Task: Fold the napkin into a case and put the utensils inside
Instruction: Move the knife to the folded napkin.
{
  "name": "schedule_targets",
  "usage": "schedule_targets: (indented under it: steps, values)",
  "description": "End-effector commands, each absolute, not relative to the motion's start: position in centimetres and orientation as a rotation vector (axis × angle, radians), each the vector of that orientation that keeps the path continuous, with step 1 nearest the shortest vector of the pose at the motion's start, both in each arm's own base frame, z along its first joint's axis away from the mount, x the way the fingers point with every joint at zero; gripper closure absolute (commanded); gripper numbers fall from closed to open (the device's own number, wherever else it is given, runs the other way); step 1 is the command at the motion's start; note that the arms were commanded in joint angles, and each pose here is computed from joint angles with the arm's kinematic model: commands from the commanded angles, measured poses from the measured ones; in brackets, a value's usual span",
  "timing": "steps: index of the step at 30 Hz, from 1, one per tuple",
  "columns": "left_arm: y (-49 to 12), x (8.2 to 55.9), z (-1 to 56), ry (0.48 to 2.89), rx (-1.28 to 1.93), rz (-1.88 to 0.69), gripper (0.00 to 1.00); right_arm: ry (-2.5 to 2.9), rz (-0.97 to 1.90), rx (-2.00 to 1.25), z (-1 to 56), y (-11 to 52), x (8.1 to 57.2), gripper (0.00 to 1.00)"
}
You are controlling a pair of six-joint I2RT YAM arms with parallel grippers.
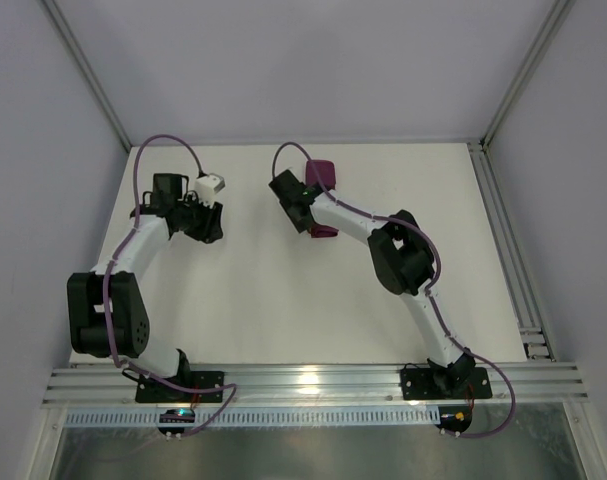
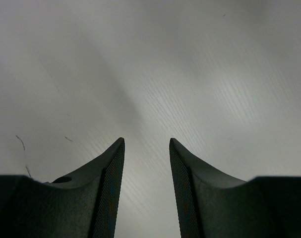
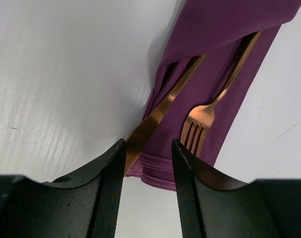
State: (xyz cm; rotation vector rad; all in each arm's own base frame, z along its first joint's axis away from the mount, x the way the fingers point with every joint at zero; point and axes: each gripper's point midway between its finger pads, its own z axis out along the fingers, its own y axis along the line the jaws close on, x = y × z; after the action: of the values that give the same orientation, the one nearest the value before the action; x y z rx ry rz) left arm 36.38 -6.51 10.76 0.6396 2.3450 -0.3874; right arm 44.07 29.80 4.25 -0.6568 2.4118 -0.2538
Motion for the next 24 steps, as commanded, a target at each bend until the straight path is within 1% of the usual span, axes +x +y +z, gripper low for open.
schedule_targets:
  steps: [1, 6, 14, 15, 19, 24]
  values:
    - [-6.5, 36.7, 11.5, 2.314, 0.659, -0.401, 0.57, 2.373, -0.191, -0.649, 5.7, 31.4, 44.8, 0.54]
    - [-6.6, 36.7, 11.4, 2.312, 0.663, -0.409, 0.57, 2.340, -0.181, -0.663, 6.5, 32.4, 44.7, 0.54]
    - [-7.0, 36.6, 11.4, 2.310, 0.665, -0.437, 0.56, 2.379, -0.277, -0.676, 4.3, 30.8, 44.6, 0.54]
    - [-6.0, 36.8, 11.3, 2.319, 0.630, -0.427, 0.57, 2.380, -0.283, -0.678, 4.3, 30.7, 44.6, 0.54]
    - [-6.1, 36.7, 11.3, 2.322, 0.623, -0.441, 0.57, 2.382, -0.325, -0.689, 4.1, 30.1, 44.5, 0.54]
    - [-6.1, 36.8, 11.6, 2.314, 0.623, -0.442, 0.57, 2.362, -0.345, -0.684, 5.0, 29.8, 44.8, 0.58]
